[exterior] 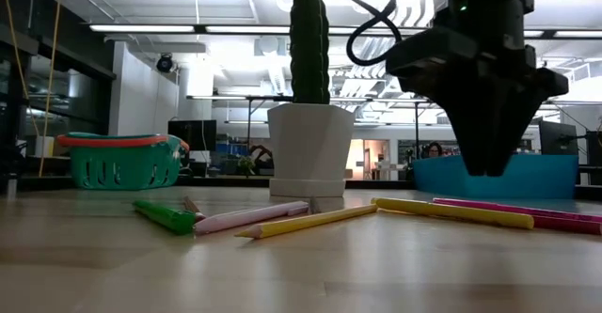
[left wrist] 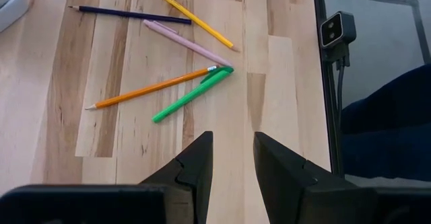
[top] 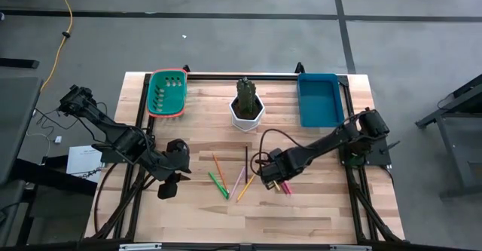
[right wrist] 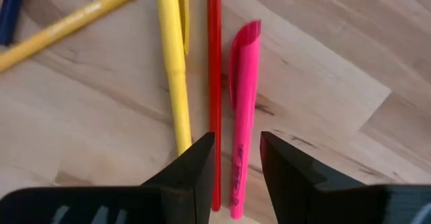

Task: Sort pens & pencils
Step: Put the pink pen into the blue bin

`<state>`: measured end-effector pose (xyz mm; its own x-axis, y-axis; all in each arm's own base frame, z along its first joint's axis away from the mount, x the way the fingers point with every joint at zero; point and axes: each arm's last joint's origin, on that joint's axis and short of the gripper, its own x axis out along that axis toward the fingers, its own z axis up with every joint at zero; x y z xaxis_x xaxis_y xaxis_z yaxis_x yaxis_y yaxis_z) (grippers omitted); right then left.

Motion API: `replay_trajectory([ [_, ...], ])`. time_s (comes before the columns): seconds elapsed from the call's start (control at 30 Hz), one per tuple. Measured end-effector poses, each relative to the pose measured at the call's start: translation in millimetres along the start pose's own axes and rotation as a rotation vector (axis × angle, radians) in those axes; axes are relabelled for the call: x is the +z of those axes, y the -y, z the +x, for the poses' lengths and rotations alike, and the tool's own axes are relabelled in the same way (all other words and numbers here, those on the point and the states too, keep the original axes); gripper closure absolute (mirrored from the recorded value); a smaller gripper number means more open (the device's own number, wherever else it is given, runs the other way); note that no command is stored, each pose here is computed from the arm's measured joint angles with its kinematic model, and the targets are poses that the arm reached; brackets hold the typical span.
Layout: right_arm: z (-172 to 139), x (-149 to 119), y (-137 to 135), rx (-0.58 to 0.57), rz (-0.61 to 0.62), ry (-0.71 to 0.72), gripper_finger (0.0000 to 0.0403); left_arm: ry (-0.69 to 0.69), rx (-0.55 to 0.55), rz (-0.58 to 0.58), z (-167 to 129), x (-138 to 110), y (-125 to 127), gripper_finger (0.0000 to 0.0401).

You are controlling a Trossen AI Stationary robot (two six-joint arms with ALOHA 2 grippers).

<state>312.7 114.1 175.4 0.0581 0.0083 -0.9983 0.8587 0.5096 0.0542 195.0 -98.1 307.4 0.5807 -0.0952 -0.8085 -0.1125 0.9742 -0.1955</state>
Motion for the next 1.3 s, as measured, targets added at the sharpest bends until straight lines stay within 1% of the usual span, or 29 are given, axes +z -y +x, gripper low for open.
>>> replay_trajectory([
  [0.13, 3.9, 6.0, 4.5, -0.016, 0.014, 0.002, 0.0293, 0.000, 0.000, 0.000, 0.0, -0.1, 0.0, 0.0304],
  [0.2, 5.2, 8.4, 4.3, -0.002, 0.021, 0.000, 0.0293, 0.000, 0.000, 0.000, 0.0, -0.1, 0.0, 0.0304],
  [0.33, 5.4, 4.1, 3.0, 0.002, 0.007, -0.005, 0.0293, -0.001, 0.001, 0.000, 0.0, -0.1, -0.1, 0.0304],
  [0.57, 13.8, 4.4, 1.7, -0.019, 0.008, -0.021, 0.0293, -0.002, 0.002, 0.000, 0.1, -0.2, -0.2, 0.0304],
  [1.07, 22.2, 1.8, -0.2, -0.038, -0.006, -0.039, 0.0293, -0.002, 0.002, -0.002, 0.1, -0.2, -0.1, 0.0304],
  [1.3, 25.0, 1.3, 1.8, -0.070, -0.009, -0.050, 0.0293, -0.001, 0.001, -0.003, 0.1, -0.1, -0.1, 0.0304],
])
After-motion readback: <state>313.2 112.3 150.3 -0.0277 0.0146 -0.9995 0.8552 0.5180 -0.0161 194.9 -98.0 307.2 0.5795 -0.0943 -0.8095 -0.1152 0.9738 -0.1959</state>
